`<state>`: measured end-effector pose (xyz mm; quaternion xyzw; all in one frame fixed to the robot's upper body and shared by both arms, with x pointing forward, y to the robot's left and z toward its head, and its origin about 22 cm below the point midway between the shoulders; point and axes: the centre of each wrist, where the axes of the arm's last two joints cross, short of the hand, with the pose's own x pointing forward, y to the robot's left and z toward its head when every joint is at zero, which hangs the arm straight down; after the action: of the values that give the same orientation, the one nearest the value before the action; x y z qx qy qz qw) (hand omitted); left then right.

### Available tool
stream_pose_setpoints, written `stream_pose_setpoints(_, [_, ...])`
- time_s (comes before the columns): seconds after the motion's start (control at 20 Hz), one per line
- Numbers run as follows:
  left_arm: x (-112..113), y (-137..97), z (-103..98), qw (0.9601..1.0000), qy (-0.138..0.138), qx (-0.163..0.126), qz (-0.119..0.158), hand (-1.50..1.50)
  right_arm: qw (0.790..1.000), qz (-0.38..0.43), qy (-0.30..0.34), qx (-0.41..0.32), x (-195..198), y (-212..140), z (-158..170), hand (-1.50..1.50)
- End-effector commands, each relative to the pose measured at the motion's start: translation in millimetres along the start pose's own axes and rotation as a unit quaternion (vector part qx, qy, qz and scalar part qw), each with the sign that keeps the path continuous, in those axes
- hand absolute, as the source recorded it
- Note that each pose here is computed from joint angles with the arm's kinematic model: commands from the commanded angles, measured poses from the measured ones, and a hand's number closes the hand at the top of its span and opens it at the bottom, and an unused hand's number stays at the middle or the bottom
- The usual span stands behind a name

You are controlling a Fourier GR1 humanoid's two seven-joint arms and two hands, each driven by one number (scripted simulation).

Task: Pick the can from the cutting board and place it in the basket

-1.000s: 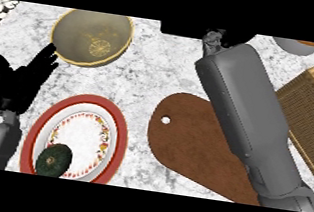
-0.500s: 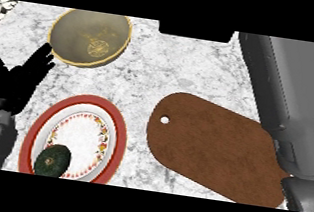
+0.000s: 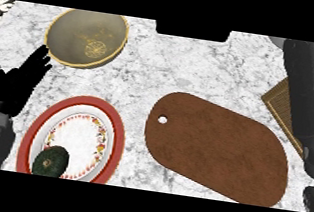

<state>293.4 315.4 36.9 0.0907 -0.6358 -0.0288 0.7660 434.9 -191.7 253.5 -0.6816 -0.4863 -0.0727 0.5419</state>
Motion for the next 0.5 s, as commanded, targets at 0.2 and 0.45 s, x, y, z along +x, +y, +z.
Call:
stream_pose_setpoints(0.2, [14.9, 6.0, -5.3, 1.0000, 0.004, 0.001, -0.004, 0.00, 0.999, 0.016, 0.039, 0.003, -73.5, 4.8, -25.1, 1.50])
stream_pose_setpoints(0.45, [-5.3, 10.1, 17.3, 1.0000, -0.001, -0.002, 0.003, 0.00, 0.998, -0.014, 0.057, -0.011, -114.5, 9.8, -46.0, 1.50])
